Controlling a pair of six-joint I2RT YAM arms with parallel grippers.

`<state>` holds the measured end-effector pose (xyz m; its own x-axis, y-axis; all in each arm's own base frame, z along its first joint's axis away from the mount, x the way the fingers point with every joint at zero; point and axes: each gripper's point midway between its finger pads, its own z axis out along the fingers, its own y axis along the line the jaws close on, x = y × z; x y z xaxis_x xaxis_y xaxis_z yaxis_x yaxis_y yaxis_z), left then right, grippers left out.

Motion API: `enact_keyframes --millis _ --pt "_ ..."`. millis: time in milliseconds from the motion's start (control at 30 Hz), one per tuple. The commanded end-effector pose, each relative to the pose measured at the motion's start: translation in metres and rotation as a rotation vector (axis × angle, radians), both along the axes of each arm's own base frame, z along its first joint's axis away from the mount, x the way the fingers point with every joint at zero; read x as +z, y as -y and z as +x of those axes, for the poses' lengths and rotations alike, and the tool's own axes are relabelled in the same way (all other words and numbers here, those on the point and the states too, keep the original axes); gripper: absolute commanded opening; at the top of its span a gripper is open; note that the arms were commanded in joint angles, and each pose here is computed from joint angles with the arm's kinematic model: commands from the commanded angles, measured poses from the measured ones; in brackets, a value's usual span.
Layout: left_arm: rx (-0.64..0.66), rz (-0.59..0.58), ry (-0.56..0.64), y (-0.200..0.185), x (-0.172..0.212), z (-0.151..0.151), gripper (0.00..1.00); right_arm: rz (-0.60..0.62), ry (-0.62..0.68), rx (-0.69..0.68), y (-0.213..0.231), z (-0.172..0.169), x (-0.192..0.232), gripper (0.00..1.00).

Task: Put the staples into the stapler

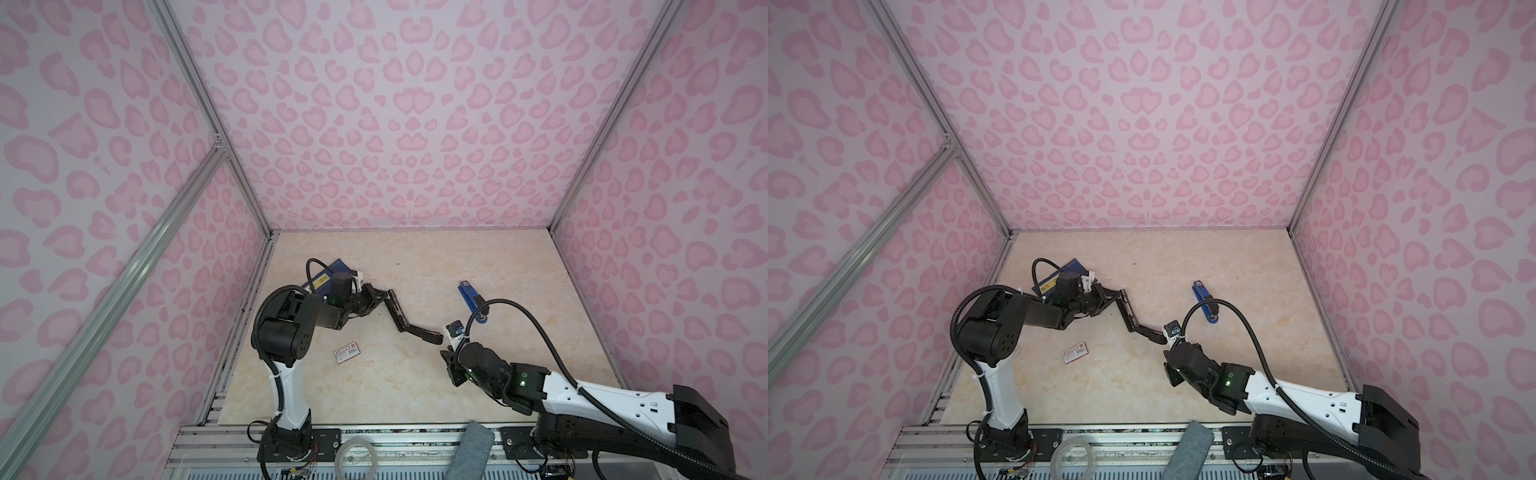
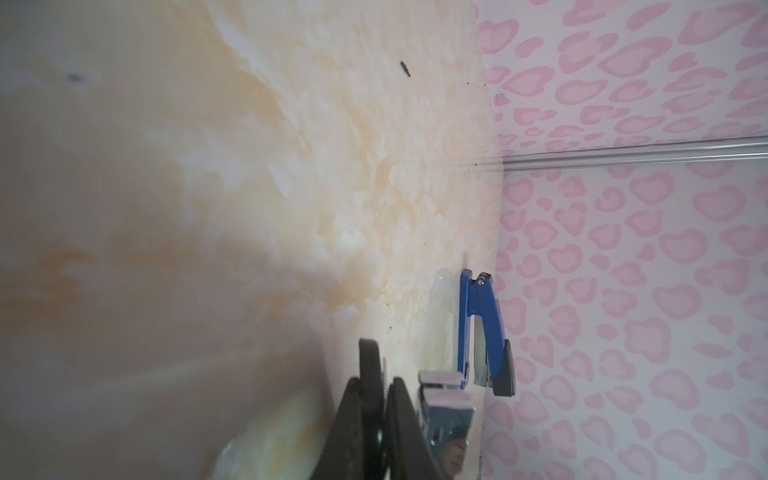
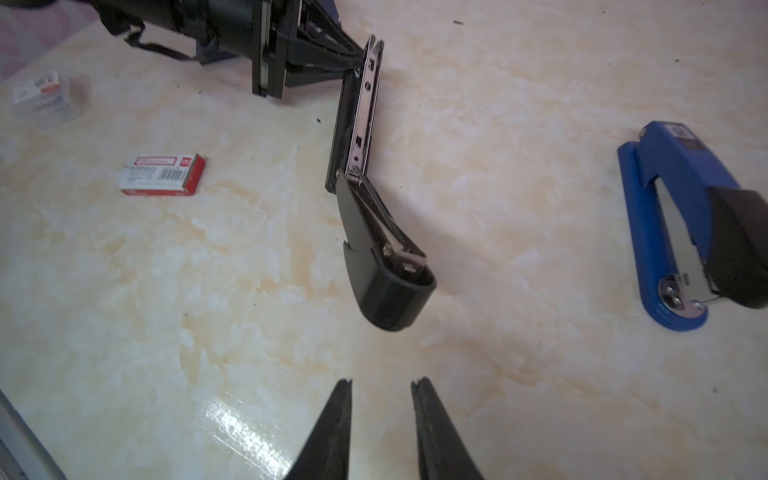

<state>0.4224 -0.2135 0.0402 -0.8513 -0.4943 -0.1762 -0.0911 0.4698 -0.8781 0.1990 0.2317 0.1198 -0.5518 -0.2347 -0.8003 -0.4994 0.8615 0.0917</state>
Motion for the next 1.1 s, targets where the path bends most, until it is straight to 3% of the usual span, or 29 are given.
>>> enact_keyframes --millis 0,167,433,867,1067 --pt "0.016 0.0 0.064 -0.001 0.007 0.007 0.04 0.102 -0.015 -0.053 0.005 0.01 0.021 0.42" --pt "0.015 -0.027 0.085 0.0 0.012 0.007 0.04 0.18 -0.156 -0.044 -0.001 0.023 0.033 0.52" --pt "0.017 -0.064 0.116 0.001 0.017 0.003 0.04 0.062 -0.405 0.029 -0.035 0.026 0.012 0.56" --pt "0.015 -0.083 0.123 0.002 0.016 -0.001 0.04 -0.111 -0.459 -0.048 -0.031 0.056 -0.02 0.56" --pt "0.022 -0.089 0.13 0.001 0.016 -0.003 0.04 -0.16 -0.495 -0.022 -0.031 0.047 -0.04 0.47"
